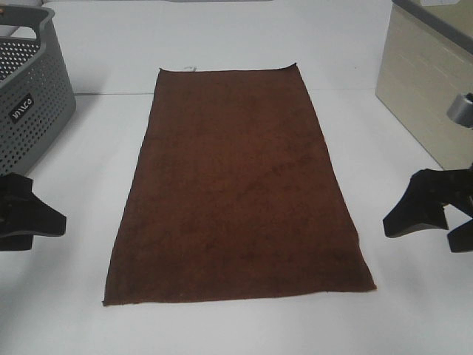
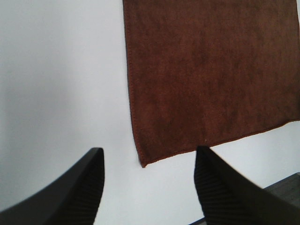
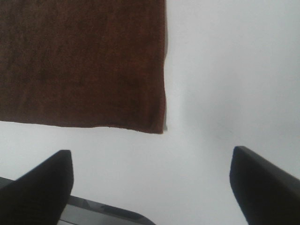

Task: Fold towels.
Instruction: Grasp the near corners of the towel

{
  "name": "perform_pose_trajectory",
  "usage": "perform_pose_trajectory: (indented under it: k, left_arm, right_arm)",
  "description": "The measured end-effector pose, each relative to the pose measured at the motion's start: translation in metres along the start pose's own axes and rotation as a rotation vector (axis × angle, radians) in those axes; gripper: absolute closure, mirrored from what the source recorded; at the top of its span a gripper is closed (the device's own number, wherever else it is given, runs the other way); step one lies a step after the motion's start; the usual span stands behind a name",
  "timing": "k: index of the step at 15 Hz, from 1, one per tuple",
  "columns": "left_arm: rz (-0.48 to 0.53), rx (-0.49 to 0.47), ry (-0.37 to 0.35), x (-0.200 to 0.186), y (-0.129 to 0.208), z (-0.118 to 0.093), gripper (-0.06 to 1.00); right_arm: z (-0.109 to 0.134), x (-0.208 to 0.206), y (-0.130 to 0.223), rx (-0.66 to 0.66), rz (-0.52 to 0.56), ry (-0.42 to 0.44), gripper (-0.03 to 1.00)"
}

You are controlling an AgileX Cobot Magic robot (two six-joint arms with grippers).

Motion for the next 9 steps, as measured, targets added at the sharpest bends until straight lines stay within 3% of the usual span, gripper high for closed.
perform_pose_trajectory:
  k: [4,9]
  left_arm:
    - [0.052,-0.066,0.060,0.045,0.004,0.017,0.30]
    - [0.091,-0.095,0.111,0.081,0.007,0.029,0.30]
  right_arm:
    - [-0.001,0.044,-0.025,0.004,0.100,-0.045,0.12]
    - [-0.013,0.086,-0.023,0.025,0.193,-0.050,0.19]
Point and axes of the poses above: a point on each arm's last joint axis where the gripper is mounted, x pointing out along that axis toward the gripper, z along the wrist's bending axis when the last joint is at zero, y = z × x, the point moved 5 cm from there along x, pointing out along that axis toward the gripper, and after that the axes turned 8 degrees about x, right-handed, at the moved point
